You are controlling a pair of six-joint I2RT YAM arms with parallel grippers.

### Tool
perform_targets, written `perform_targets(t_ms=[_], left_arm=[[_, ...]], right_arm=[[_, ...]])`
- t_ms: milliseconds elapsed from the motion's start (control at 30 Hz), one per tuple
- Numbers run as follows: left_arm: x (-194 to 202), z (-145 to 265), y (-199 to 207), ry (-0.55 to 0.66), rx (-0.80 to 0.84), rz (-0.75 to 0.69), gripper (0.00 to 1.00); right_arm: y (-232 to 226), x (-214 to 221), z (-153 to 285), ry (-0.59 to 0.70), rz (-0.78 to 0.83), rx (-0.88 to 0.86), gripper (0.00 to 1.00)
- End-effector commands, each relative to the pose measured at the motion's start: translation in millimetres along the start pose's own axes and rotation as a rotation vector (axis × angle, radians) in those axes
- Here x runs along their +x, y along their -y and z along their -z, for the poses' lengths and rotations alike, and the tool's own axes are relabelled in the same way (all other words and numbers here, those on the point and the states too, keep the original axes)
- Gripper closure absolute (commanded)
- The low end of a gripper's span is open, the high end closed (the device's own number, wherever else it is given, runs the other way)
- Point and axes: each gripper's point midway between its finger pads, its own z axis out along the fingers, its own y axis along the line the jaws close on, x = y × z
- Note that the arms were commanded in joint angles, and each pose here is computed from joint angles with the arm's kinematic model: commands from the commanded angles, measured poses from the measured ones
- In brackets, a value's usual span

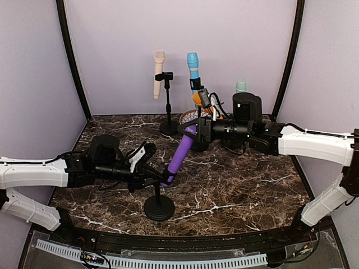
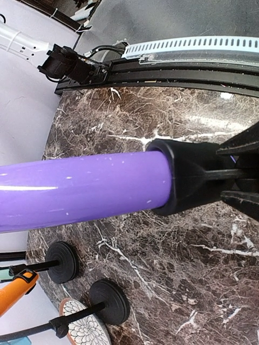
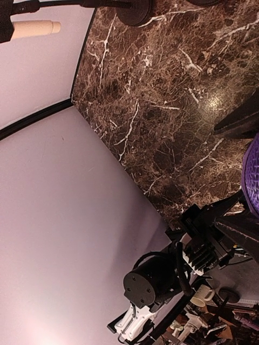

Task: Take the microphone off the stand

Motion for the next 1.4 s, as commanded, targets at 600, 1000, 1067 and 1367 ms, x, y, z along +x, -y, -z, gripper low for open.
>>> perform_targets(t_ms=[600, 1000, 1067, 1367], left_arm=[[33.6, -5.4, 18.7, -0.158, 0.079, 0.024, 1.00], [41.8, 20.1, 40.0, -0.175, 0.139, 0.152, 1.00], [40.3, 19.3, 38.2, -0.169, 0.131, 0.156, 1.00], [11.6, 17.4, 40.6, -0.104, 0.152, 0.211, 0.34]], right_arm=[[41.0, -119.6, 142.0, 0.367, 0.037, 0.560, 0.75], [195.5, 5.1, 255.8, 0.141, -0.335, 1.036, 0.76], [213.8, 25.7, 263.8, 0.134, -0.430, 1.009, 0.75], [286.0, 108.5, 305.4, 0.160, -0.728, 1.034, 0.64]])
